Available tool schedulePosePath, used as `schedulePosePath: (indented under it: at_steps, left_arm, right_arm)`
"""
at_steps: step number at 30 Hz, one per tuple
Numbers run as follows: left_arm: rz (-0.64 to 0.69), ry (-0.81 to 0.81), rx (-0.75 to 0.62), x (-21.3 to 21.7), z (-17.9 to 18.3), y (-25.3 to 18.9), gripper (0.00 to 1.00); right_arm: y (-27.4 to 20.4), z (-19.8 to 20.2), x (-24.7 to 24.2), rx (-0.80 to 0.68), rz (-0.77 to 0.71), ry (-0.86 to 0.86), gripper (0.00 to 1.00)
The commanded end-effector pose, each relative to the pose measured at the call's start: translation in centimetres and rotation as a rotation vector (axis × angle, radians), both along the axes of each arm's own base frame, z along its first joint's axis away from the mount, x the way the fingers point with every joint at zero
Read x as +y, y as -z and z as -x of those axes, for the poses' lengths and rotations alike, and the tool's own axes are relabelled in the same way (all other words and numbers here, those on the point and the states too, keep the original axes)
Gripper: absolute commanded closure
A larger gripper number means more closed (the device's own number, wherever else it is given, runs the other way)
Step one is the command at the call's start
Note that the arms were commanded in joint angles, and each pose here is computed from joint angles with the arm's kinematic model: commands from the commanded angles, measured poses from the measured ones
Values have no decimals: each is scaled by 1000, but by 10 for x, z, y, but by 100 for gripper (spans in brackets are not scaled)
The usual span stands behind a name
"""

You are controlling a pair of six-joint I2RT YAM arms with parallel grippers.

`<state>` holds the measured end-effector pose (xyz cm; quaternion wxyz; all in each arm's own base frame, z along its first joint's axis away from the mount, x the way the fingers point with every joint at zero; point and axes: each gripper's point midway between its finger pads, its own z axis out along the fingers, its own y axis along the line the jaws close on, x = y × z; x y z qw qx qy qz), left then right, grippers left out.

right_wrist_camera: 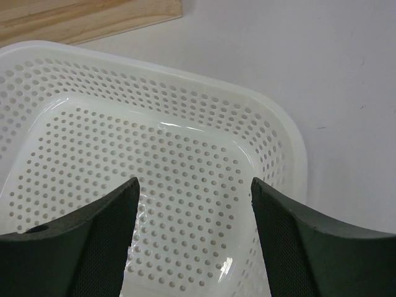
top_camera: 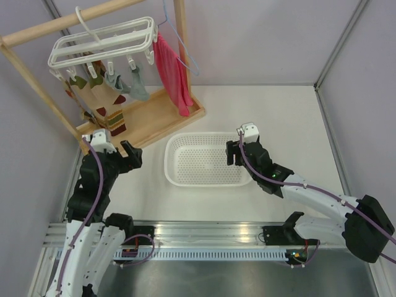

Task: Remove the socks clipped to the hanger

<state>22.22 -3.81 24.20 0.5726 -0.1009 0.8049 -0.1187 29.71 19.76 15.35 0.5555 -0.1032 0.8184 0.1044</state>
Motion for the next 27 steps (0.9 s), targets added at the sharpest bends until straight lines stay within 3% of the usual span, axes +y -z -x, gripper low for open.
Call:
schedulePosePath:
  at_steps: [1,7,10,11,14,19,27]
  left_arm:
    - [-16,43,-121,-8,-23,-49,7]
    - [4,37,-131,-27,-75,-79,11]
    - [-78,27,-146,-57,-101,-90,10]
    - [-143,-49,-155,-52,-108,-93,9]
    - [-166,-103,-163,-68,-128,-101,8]
    - [-201,-282,-199,-47,-143,-103,7]
    - [-251,-374,-247,-39,-152,-107,6]
  right_arm:
    - [-20,-6,13,-30,-53,-17,23]
    - [-27,-6,16,-53,-76,-25,23]
    - [-29,-8,18,-60,-80,-31,23]
    - [-29,-9,19,-60,-81,-33,23]
    - [-32,-9,20,-66,-84,-35,23]
    - [-34,-7,16,-86,-85,-36,21]
    - [-25,-8,17,-82,-74,-40,20]
